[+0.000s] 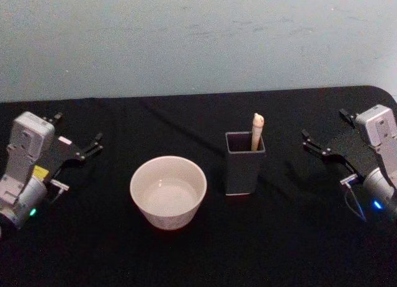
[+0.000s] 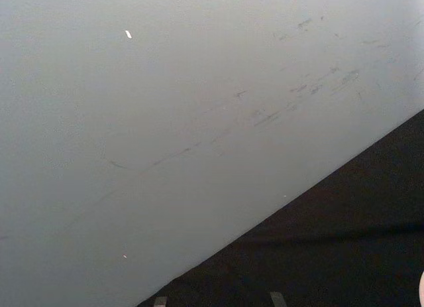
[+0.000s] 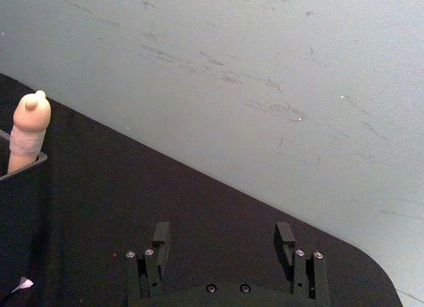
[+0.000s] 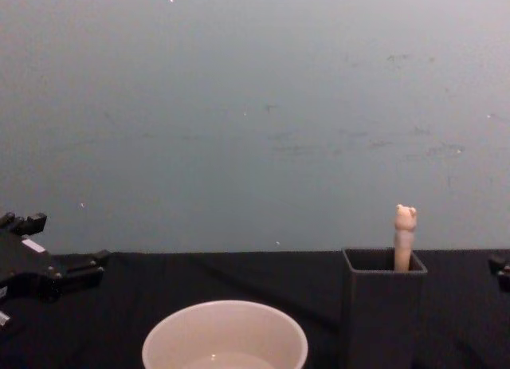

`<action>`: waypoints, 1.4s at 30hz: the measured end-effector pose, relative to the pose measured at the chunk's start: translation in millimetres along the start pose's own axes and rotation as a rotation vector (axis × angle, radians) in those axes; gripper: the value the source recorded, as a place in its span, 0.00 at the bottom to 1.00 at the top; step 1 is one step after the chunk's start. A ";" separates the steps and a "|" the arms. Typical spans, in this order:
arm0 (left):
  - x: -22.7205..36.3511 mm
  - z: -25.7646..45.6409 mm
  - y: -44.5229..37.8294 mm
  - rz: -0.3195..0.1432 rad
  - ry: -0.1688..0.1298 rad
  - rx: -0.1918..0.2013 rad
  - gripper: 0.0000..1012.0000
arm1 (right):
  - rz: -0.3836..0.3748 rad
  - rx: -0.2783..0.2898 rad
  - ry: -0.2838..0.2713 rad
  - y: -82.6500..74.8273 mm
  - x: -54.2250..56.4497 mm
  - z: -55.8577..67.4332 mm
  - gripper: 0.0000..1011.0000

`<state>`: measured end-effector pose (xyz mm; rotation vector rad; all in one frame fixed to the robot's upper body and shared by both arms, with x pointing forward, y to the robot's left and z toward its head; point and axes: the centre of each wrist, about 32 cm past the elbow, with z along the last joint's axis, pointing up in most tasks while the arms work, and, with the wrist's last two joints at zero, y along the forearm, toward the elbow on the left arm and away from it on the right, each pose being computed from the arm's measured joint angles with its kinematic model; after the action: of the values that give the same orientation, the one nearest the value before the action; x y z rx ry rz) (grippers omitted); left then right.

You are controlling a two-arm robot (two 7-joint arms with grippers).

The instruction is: Pick up the stirring spoon with one hand, stir inside the cup, then place it back in its original position.

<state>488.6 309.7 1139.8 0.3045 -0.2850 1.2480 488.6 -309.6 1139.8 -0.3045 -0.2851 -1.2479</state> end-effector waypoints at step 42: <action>0.0 0.0 0.0 0.000 0.000 0.000 0.99 | 0.000 0.000 0.000 0.0 0.0 0.0 0.99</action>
<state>488.6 309.7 1139.8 0.3045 -0.2851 1.2480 488.6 -309.7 1139.8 -0.3046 -0.2850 -1.2480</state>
